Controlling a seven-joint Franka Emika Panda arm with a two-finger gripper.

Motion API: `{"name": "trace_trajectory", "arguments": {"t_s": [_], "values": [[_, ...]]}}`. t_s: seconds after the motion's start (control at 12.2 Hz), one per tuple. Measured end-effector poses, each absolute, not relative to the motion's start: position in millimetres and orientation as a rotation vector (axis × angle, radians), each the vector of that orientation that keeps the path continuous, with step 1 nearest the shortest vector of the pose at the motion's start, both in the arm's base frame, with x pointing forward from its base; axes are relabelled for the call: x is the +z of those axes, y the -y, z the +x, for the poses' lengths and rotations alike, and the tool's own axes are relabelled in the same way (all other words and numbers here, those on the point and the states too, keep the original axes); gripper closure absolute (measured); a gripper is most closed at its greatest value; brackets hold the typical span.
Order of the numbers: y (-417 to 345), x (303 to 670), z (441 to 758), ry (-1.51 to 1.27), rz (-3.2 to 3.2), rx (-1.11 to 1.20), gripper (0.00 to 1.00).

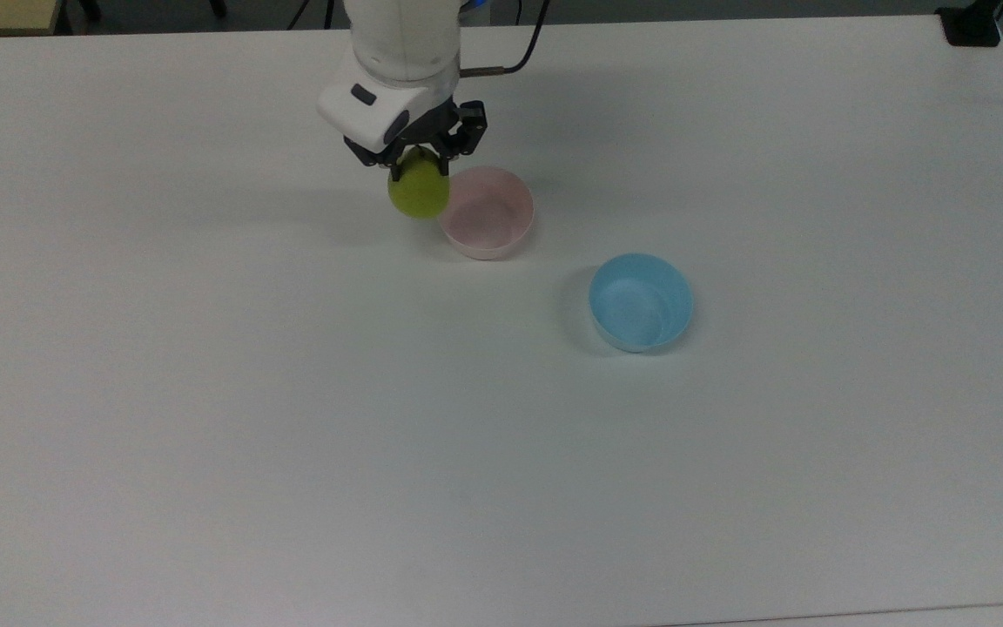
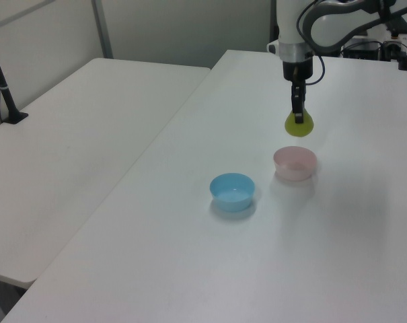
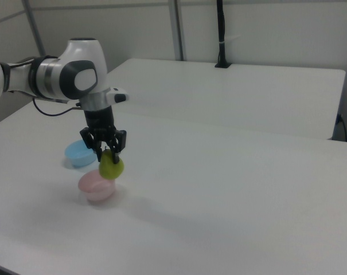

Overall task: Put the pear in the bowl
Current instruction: 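Lift the pear and carry it over the pink bowl, then lower the pear into the pink bowl and open the gripper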

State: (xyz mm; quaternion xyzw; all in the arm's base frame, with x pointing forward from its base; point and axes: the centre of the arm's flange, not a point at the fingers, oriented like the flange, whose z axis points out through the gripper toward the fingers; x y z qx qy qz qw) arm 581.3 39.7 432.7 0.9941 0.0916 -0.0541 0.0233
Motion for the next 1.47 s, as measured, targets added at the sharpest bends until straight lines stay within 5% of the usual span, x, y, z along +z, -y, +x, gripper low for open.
{"name": "trace_trajectory", "arguments": {"t_s": [1.06,1.31,1.47], "values": [[-111.8,364.9,585.5,-0.281,3.041,-0.255,0.46],[-119.5,367.2,584.6,-0.299,3.04,-0.247,0.29],[-120.3,374.0,585.3,-0.3,3.043,-0.229,0.05]]}}
